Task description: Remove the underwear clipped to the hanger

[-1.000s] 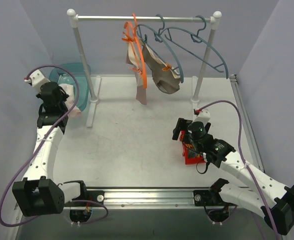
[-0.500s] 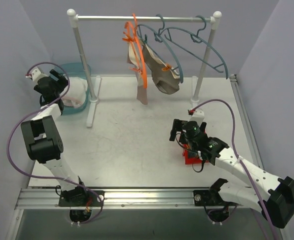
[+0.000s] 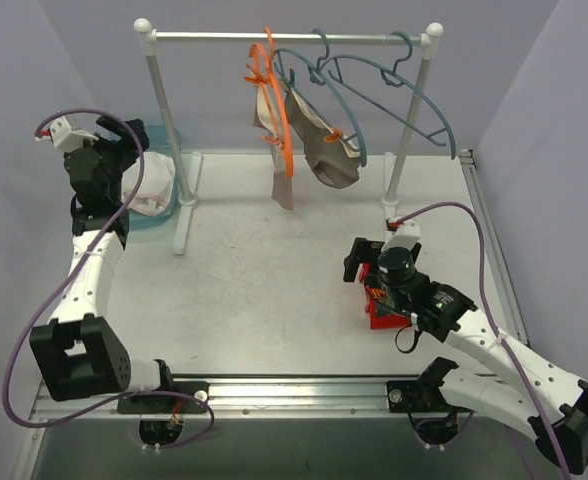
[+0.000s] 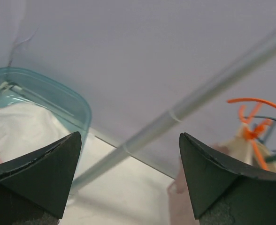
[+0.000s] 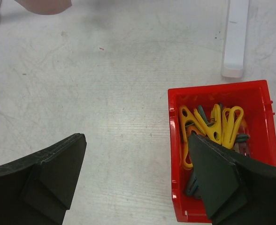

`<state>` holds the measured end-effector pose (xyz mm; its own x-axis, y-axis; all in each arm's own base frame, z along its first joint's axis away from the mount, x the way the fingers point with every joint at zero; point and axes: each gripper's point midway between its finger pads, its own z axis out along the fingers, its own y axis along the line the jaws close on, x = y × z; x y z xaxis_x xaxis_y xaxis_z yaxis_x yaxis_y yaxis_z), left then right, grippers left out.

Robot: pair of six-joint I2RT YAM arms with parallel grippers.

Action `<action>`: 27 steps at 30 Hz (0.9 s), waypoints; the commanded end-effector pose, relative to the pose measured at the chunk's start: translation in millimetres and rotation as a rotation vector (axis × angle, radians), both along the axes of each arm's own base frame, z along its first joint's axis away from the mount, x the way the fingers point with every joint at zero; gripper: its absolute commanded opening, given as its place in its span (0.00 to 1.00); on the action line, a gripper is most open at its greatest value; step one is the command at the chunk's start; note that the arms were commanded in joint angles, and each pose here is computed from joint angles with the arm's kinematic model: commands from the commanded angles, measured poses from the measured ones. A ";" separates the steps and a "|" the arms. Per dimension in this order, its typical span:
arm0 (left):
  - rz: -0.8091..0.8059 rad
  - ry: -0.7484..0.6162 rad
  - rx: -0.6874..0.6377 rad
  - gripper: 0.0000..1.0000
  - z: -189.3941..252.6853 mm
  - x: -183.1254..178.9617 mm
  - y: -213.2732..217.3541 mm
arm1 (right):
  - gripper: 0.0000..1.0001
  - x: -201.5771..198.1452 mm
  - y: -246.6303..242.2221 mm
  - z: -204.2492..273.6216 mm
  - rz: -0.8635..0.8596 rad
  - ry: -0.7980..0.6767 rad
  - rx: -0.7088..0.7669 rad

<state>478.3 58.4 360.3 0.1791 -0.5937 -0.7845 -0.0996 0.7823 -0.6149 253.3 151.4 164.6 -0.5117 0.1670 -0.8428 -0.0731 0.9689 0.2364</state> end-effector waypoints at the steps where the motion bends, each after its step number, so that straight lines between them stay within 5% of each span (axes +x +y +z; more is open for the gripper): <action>1: -0.075 0.076 -0.019 0.94 -3.9 -42.2 -41.6 | 0.95 3.0 0.6 40.1 0.045 -0.095 -0.015; 9: -0.347 0.203 -0.035 0.94 -43.1 -139.7 -117.0 | 0.98 13.7 -6.9 145.6 0.096 -0.320 -0.085; 15: -0.579 0.222 0.003 0.94 -61.2 -199.0 -156.4 | 1.00 64.8 18.6 186.1 0.188 -0.355 -0.235; 27: -0.836 0.259 0.100 0.94 -82.2 -252.1 -186.0 | 0.99 137.8 40.7 231.3 0.400 -0.424 -0.230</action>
